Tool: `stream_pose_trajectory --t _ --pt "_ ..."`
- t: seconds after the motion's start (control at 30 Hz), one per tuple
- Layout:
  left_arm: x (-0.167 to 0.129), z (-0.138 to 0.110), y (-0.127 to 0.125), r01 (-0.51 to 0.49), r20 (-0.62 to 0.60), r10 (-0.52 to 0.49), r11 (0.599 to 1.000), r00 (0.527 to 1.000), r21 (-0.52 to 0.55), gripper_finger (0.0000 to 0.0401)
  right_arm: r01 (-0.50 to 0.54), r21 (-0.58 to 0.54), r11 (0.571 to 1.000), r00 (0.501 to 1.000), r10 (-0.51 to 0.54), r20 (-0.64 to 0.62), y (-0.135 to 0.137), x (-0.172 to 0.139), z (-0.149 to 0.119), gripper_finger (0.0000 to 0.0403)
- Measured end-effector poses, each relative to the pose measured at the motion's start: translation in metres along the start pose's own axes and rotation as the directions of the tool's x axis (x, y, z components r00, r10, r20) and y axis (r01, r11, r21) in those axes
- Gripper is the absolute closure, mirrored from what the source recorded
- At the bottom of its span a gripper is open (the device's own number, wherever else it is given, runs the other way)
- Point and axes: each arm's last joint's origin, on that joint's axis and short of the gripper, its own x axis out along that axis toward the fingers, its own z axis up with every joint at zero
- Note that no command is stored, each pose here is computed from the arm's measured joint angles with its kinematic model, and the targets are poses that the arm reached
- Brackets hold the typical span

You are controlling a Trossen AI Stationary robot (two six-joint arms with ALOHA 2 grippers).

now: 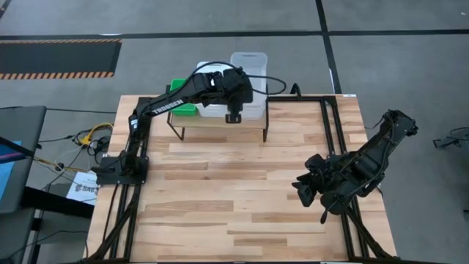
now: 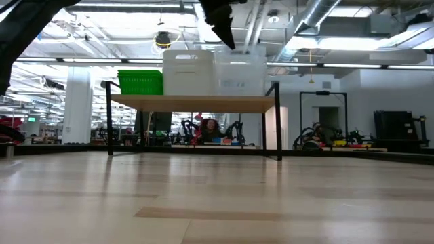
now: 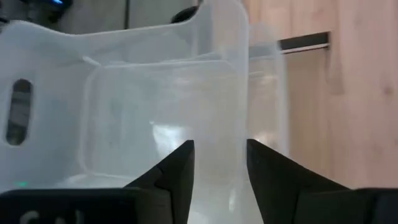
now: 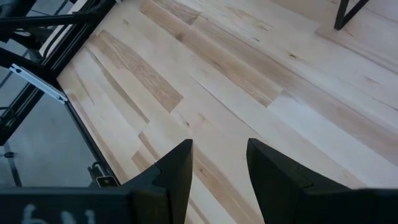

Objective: Stack baskets on shelf by color
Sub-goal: Stack the transparent bin on top of the transparent bin on the shelf

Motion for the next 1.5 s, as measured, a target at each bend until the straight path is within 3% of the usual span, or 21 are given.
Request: stream_pose_trajectory --t 0.23,0.4,0.7,0.97,1.2,1.3,1.5 --pt "-0.007 -0.002 -0.014 0.062 -0.044 -0.062 0.998 0.997 -0.011 0.0268 0.0 0.001 1.0 1.0 0.0 0.0 0.0 0.0 0.0 0.0228" --pt "-0.021 0.005 -0.024 0.066 0.0 -0.066 0.998 0.998 -0.012 0.0269 0.001 0.002 1.0 1.0 -0.001 0.005 0.0 0.0 0.0 0.0228" --pt "-0.085 0.001 -0.026 0.064 0.132 -0.048 0.992 0.99 -0.113 0.0269 -0.017 0.074 0.997 0.998 0.012 0.065 0.004 0.008 0.015 0.0228" --pt "-0.139 -0.017 -0.01 0.064 0.254 -0.02 0.984 0.967 -0.168 0.0269 -0.012 0.074 0.997 0.984 -0.002 0.181 0.005 0.024 0.048 0.0228" --pt "-0.122 -0.015 -0.001 0.24 0.359 -0.191 0.966 0.914 -0.098 0.0269 0.077 0.103 0.992 0.965 -0.1 0.241 -0.008 0.038 0.079 0.0228" --pt "-0.099 -0.013 -0.001 0.235 0.368 -0.2 0.971 0.908 -0.051 0.0269 0.116 0.111 0.987 0.956 -0.141 0.259 -0.015 0.043 0.09 0.0228" --pt "-0.055 -0.019 0.001 0.251 0.349 -0.209 0.965 0.914 -0.079 0.0269 0.223 0.076 0.972 0.923 -0.235 0.303 -0.034 0.049 0.118 0.0228"
